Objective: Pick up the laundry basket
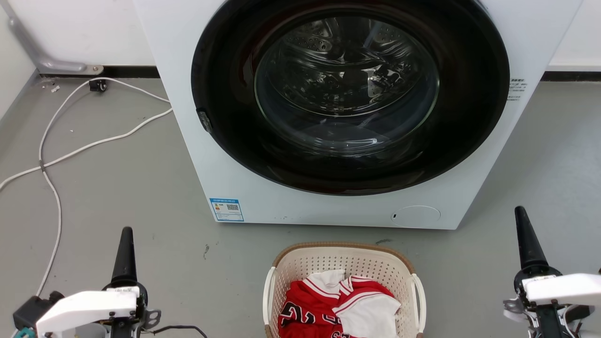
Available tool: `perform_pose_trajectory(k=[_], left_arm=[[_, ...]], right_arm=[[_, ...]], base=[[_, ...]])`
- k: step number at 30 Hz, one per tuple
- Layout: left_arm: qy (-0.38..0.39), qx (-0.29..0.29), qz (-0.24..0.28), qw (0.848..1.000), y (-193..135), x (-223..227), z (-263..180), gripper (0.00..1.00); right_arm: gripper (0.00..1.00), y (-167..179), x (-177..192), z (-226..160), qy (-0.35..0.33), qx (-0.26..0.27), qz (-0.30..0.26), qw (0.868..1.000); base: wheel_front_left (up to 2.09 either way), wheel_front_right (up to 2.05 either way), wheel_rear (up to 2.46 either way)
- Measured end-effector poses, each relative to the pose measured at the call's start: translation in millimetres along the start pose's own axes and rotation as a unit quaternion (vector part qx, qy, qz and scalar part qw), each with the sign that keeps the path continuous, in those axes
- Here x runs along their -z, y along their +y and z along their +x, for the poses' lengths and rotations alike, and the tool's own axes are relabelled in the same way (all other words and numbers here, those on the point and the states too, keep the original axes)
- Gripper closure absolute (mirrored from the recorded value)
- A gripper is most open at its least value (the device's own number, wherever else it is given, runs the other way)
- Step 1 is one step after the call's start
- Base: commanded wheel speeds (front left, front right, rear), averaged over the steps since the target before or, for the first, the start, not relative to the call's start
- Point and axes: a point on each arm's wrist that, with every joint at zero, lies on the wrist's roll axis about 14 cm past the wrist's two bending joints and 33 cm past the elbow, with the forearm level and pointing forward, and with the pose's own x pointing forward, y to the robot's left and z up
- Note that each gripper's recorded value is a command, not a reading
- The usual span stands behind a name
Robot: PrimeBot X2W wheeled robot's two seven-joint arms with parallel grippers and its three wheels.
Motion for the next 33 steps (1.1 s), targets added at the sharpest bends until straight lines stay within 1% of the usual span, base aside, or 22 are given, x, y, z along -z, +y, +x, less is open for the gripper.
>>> perform_pose_trajectory(k=[4,7,10,12,17,23,25,29,31,33], left_arm=[[-0.005,0.010,0.035,0.999,-11,-1,2,0.00],[-0.007,0.016,0.040,0.999,-14,0,1,0.00],[-0.009,0.024,0.074,0.997,-18,0,0,0.00],[-0.007,0.030,0.102,0.994,-22,3,-1,0.00],[0.000,0.054,0.145,0.988,-36,15,-2,0.00],[0.012,0.084,0.201,0.976,-50,30,-6,0.00],[0.019,0.090,0.226,0.970,-51,38,-8,0.00],[0.029,0.116,0.280,0.953,-61,52,-11,0.00],[0.032,0.127,0.301,0.945,-65,59,-12,0.00],[0.033,0.132,0.313,0.940,-68,63,-13,0.00]], right_arm=[[0.00,12,-4,2,-0.006,-0.020,-0.074,0.997],[0.00,25,-7,3,-0.013,-0.041,-0.124,0.991],[0.00,37,-8,3,-0.019,-0.059,-0.168,0.984],[0.00,44,-7,3,-0.021,-0.070,-0.192,0.979],[0.00,51,-1,2,-0.020,-0.085,-0.234,0.968],[0.00,59,5,0,-0.020,-0.101,-0.281,0.954],[0.00,60,5,-1,-0.022,-0.103,-0.295,0.950],[0.00,61,8,-2,-0.021,-0.108,-0.324,0.939],[0.00,61,9,-3,-0.022,-0.110,-0.339,0.934],[0.00,61,10,-3,-0.022,-0.112,-0.351,0.929]], base=[[0.00,0.00,0.00],[0.00,0.00,0.00],[0.00,0.00,0.00],[0.00,0.00,0.00],[0.00,0.00,0.00],[0.00,0.00,0.00],[0.00,0.00,0.00],[0.00,0.00,0.00],[0.00,0.00,0.00],[0.00,0.00,0.00]])
